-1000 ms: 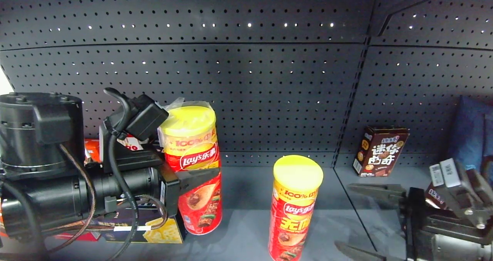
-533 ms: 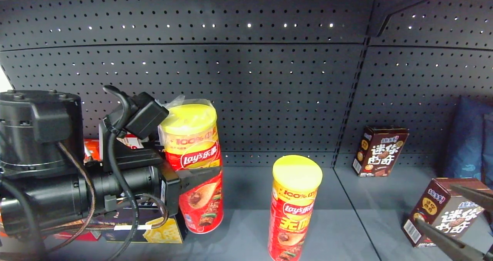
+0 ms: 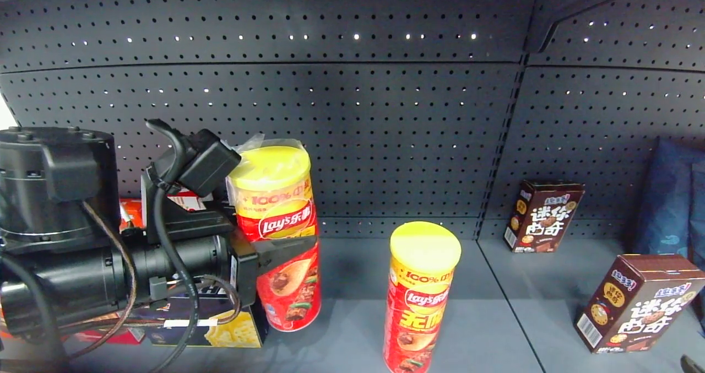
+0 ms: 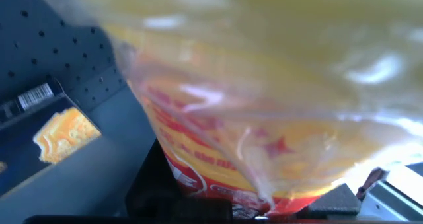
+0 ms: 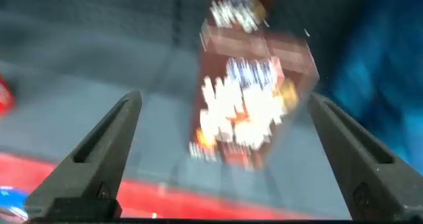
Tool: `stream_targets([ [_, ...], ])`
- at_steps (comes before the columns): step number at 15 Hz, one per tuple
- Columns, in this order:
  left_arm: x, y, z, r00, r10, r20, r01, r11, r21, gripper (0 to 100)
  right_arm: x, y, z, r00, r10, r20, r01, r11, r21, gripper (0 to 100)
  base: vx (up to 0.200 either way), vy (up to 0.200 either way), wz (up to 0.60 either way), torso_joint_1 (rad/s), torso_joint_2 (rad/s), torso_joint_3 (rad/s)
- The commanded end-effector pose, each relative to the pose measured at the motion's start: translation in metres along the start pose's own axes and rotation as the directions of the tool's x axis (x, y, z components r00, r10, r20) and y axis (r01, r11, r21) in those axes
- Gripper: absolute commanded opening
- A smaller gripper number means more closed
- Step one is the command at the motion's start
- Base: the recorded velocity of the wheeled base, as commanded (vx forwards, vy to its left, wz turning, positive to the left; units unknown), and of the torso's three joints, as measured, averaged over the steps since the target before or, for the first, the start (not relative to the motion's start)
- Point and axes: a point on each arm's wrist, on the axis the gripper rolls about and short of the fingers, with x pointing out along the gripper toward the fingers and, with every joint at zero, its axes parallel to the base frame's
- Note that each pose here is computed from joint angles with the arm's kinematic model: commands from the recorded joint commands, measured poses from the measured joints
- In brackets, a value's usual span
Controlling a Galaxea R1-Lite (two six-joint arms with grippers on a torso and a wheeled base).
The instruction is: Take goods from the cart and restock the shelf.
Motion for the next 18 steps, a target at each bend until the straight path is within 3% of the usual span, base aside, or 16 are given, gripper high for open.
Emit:
stream_targets([
  [1,0.002,0.001,0.002,1.000,0.000,0.016,-0.001,1.000,0.005,0,-0.038,0.007,-0.035,0.986,-0.138,0.092,0.136,0.990,0.029,100,0.000,0.000,0.00,0.000,0.00,0.000],
  [3,0.001,0.000,0.002,1.000,-0.001,0.021,0.001,1.000,0.007,0,-0.041,0.005,-0.036,0.975,-0.180,0.131,0.174,0.983,0.056,100,0.000,0.000,0.00,0.000,0.00,0.000],
  [5,0.001,-0.001,0.003,1.000,-0.005,0.023,0.005,1.000,0.010,0,-0.041,0.001,-0.040,0.926,-0.373,0.056,0.369,0.927,0.069,100,0.000,0.000,0.00,0.000,0.00,0.000],
  [7,0.001,-0.004,0.005,0.999,-0.019,0.028,0.018,1.000,0.017,0,-0.041,0.001,-0.040,0.921,-0.387,0.052,0.382,0.920,0.090,100,0.000,0.000,0.00,0.000,0.00,0.000],
  [9,0.001,-0.004,0.007,0.999,-0.021,0.038,0.021,1.000,0.020,0,-0.040,0.003,-0.040,0.958,-0.278,0.067,0.266,0.953,0.145,100,0.000,0.000,0.00,0.000,0.00,0.000],
  [11,0.001,-0.004,0.007,0.999,-0.032,0.037,0.032,0.999,0.020,0,-0.040,0.008,-0.040,0.991,-0.083,0.101,0.067,0.987,0.149,100,0.000,0.000,0.00,0.000,0.00,0.000],
  [13,0.001,-0.007,0.008,0.998,-0.053,0.039,0.052,0.998,0.026,0,-0.039,0.009,-0.046,0.998,-0.061,0.032,0.056,0.988,0.147,100,0.000,0.000,0.00,0.000,0.00,0.000],
  [14,0.002,-0.011,0.010,0.996,-0.073,0.045,0.071,0.997,0.033,0,-0.039,0.009,-0.045,0.997,-0.065,0.046,0.057,0.987,0.153,100,0.000,0.000,0.00,0.000,0.00,0.000],
  [18,0.004,-0.009,0.029,0.993,-0.076,0.091,0.072,0.996,0.047,0,-0.039,0.009,-0.045,0.997,-0.063,0.046,0.055,0.986,0.155,100,0.000,0.000,0.00,0.000,0.00,0.000],
])
